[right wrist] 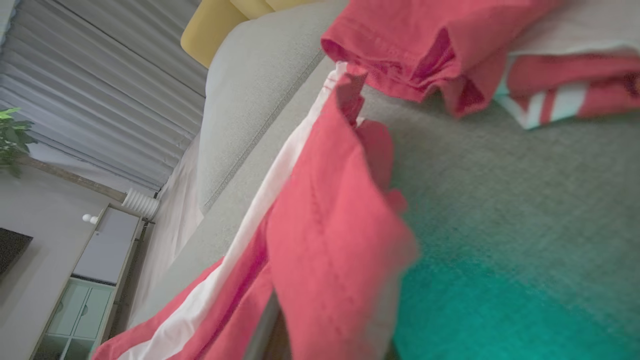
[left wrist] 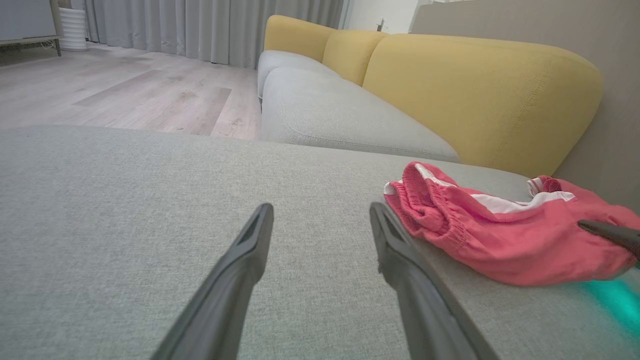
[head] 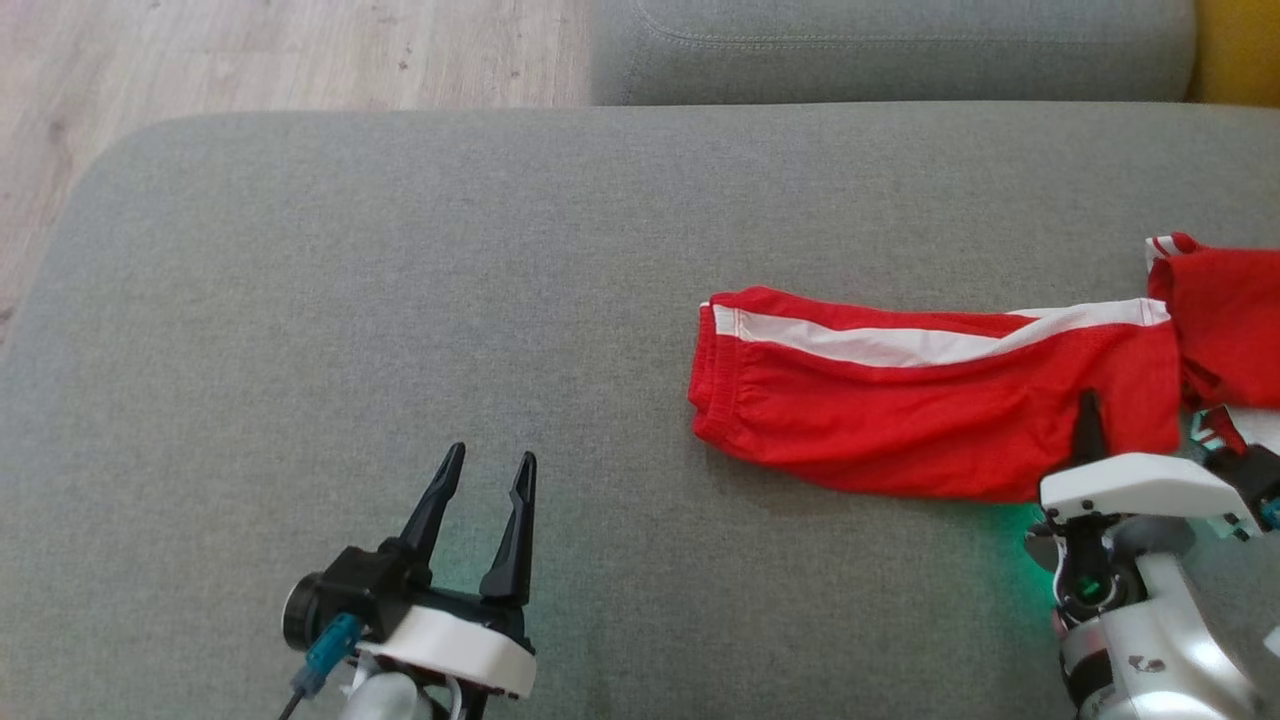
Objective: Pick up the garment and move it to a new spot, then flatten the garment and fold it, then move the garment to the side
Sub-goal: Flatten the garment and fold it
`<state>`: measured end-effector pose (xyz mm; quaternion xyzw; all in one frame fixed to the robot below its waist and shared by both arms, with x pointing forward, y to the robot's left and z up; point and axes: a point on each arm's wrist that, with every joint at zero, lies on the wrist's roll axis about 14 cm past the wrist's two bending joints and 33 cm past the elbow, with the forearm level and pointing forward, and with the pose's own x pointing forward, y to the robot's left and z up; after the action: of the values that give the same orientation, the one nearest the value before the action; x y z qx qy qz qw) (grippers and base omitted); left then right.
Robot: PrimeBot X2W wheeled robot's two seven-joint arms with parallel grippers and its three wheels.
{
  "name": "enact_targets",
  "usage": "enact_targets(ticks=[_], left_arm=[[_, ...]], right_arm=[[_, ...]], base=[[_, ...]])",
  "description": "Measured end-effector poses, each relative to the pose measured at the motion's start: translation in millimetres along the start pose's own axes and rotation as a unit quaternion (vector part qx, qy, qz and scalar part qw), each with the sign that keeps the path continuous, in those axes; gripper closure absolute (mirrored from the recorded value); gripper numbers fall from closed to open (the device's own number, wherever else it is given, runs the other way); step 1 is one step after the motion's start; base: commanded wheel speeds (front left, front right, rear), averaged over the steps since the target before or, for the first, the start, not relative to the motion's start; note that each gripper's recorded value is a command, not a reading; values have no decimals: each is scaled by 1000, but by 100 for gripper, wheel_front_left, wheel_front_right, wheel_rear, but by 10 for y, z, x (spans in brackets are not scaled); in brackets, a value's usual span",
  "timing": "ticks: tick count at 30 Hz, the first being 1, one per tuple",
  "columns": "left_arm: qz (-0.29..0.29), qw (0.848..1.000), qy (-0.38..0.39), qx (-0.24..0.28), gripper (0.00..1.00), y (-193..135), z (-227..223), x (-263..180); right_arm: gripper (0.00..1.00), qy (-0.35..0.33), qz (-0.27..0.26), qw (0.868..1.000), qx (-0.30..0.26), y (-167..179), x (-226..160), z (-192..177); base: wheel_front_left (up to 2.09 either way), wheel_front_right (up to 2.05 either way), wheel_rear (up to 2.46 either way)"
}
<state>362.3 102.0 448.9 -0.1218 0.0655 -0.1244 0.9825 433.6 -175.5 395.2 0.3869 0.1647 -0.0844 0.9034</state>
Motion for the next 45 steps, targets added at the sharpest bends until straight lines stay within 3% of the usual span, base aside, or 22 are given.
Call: enact_targets(ticks=[6, 17, 32, 44, 45], left_arm=[[0, 1000, -5, 0, 0, 7, 27, -33], [9, 1000, -6, 4, 0, 38, 24, -138], [30, 1000, -7, 5, 0, 131, 9, -289], [46, 999, -5, 4, 0, 205, -16, -384], [47, 999, -5, 4, 0, 212, -15, -391]], right_arm=[[100, -6, 41, 999, -20, 264, 3, 5], [100, 19, 124, 992, -8, 776, -143, -234], [100, 86, 235, 968, -30, 1452, -435, -734], [100, 152, 268, 950, -54, 1622, -593, -1176], [89, 163, 267, 948, -57, 1614, -611, -1232]], base=[[0, 0, 0], [0, 0, 0], [0, 0, 0], [0, 0, 0], [0, 0, 0]])
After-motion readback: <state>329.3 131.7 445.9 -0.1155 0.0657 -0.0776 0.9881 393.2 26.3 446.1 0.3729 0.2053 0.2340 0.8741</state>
